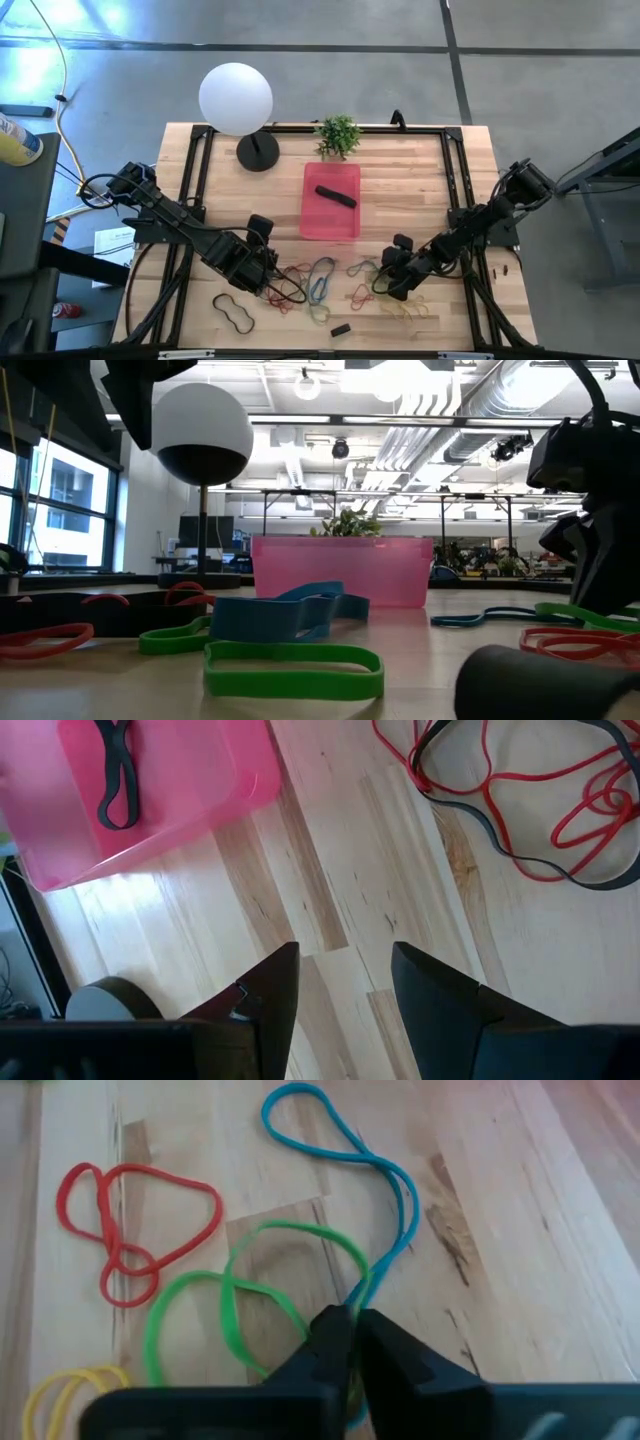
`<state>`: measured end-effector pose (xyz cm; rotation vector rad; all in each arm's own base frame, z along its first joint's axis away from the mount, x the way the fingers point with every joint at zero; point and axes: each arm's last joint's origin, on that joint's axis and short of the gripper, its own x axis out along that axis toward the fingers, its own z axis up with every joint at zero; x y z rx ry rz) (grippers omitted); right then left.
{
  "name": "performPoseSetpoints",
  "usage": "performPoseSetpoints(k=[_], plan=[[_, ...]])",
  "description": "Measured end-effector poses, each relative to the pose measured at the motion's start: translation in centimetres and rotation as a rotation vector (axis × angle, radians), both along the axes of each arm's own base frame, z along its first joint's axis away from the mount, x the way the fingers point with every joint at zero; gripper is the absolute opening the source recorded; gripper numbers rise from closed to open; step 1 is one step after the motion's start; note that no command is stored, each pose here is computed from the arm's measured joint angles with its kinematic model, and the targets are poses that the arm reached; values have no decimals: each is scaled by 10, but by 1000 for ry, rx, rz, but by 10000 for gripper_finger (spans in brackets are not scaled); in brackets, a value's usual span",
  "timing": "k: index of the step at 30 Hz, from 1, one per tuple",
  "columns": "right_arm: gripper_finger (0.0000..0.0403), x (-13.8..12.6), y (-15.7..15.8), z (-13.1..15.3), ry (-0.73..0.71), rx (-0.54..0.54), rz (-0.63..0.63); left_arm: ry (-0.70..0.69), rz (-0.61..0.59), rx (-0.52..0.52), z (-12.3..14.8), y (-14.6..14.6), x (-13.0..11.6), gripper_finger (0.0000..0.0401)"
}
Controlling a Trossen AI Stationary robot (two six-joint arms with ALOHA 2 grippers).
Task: Pick and place rubber bands into bin
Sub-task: Put the green rubber band into the red bin
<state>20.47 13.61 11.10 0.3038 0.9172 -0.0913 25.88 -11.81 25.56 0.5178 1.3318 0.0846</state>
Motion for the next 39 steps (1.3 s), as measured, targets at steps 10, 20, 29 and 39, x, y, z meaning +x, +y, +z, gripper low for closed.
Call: performPoseSetpoints(k=[10, 20, 29, 39], plan=[[4, 1, 1, 6, -31, 39, -21, 1, -2, 1, 0, 0, 0, 150], [3, -2, -3, 36, -145, 90, -33, 7, -27, 15, 0, 0, 0, 150], [3, -8, -6, 58, -205, 163, 11, -11, -23, 48, 1, 1, 1, 150], [2, -13, -9, 51, -101, 173, -32, -22, -18, 49, 1, 1, 1, 150]])
